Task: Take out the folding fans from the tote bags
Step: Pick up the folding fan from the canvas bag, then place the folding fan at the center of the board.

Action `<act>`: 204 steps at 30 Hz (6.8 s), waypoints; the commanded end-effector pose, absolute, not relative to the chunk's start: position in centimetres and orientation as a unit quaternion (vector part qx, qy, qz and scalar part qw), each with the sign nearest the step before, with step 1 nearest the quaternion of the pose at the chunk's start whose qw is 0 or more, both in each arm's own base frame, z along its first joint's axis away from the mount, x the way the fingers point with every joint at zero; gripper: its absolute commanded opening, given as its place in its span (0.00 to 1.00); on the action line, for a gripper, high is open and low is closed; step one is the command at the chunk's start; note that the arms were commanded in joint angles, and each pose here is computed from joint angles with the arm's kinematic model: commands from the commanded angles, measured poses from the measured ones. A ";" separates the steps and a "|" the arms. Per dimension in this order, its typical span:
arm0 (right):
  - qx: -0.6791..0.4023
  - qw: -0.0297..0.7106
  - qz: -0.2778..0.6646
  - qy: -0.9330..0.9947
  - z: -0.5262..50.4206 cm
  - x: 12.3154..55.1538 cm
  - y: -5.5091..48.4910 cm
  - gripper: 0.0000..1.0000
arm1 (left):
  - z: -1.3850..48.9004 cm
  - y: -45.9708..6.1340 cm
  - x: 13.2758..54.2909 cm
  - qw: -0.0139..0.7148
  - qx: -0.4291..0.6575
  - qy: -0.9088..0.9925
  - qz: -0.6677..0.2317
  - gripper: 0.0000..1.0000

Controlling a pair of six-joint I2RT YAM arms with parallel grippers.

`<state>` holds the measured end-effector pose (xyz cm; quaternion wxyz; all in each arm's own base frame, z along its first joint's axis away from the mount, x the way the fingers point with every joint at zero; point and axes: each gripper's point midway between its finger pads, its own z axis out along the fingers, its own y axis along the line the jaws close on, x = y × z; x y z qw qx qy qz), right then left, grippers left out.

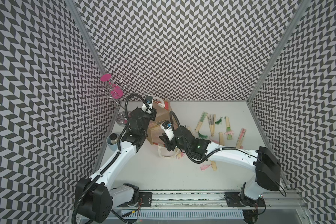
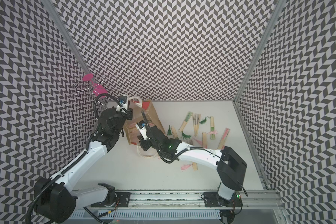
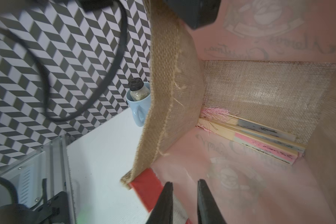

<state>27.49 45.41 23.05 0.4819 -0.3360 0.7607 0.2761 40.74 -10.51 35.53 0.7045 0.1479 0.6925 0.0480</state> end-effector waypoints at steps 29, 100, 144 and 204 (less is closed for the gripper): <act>-0.336 0.442 0.028 0.831 11.9 36.6 43.8 0.44 | 36.9 -17.1 32.0 0.721 0.430 0.543 -0.004 0.00; -0.303 0.555 -0.087 0.770 18.6 36.9 40.4 0.04 | 43.5 -19.9 24.6 0.761 0.488 0.420 -0.079 0.00; -0.321 0.528 0.293 0.729 27.4 24.8 39.0 0.00 | 44.3 -10.4 37.0 0.749 0.185 0.629 0.096 0.00; -0.074 0.156 0.441 0.881 5.0 48.4 37.0 0.11 | 45.6 -9.3 35.2 0.768 0.180 0.604 0.112 0.00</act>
